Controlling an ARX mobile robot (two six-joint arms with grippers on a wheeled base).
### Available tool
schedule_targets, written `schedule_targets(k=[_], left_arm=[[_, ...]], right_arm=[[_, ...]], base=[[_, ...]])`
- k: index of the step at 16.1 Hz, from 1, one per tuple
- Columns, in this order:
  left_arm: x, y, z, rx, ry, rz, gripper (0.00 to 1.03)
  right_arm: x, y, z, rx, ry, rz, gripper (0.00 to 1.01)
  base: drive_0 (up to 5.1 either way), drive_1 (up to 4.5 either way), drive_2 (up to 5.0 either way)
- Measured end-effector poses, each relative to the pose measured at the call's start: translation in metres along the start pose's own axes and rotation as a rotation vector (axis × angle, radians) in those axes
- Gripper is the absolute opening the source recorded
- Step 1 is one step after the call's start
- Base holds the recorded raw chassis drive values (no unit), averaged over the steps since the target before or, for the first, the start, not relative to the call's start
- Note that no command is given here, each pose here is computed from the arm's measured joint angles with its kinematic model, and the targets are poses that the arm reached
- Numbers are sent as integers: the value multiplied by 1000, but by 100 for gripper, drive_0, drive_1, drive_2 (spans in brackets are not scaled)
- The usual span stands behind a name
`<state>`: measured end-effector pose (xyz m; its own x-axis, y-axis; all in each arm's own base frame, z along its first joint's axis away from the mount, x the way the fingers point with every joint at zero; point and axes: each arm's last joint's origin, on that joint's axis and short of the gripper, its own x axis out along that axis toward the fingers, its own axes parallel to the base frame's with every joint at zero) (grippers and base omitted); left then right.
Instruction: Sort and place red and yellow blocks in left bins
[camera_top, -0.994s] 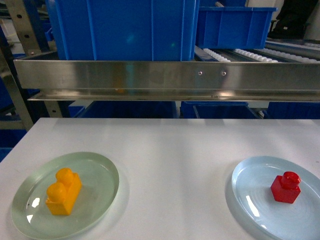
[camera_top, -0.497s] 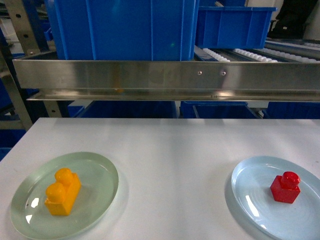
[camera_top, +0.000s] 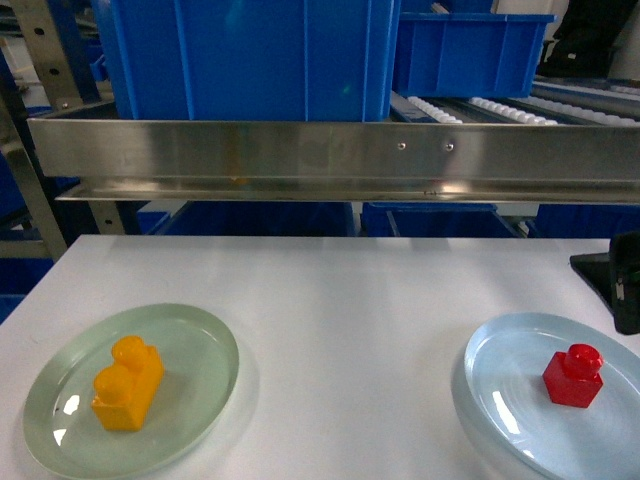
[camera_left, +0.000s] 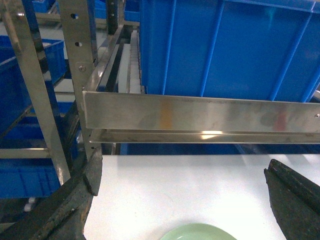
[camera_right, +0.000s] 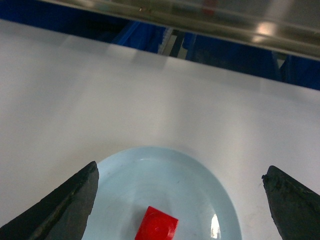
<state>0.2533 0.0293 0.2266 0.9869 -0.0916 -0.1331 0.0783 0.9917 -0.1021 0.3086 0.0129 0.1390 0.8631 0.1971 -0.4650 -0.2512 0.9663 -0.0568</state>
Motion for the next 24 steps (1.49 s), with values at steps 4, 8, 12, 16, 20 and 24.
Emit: schedule_targets(k=[4, 8, 12, 16, 20, 24], left_arm=[[0, 0, 0, 0, -1, -1, 98], [0, 0, 0, 0, -1, -1, 98], [0, 0, 0, 0, 0, -1, 98], [0, 0, 0, 0, -1, -1, 98], [0, 0, 0, 1, -1, -1, 98], [0, 0, 0, 1, -1, -1, 98]], right_arm=[[16, 20, -47, -21, 145, 43, 98], [24, 22, -65, -16, 204, 59, 98], [32, 21, -68, 0, 246, 76, 98], [40, 18, -65, 27, 250, 83, 98], [44, 15, -60, 37, 238, 92, 98], [59, -3, -71, 113, 254, 50, 88]], base=[[0, 0, 0], [0, 0, 0], [0, 0, 0], [0, 0, 0], [0, 0, 0], [0, 0, 0]])
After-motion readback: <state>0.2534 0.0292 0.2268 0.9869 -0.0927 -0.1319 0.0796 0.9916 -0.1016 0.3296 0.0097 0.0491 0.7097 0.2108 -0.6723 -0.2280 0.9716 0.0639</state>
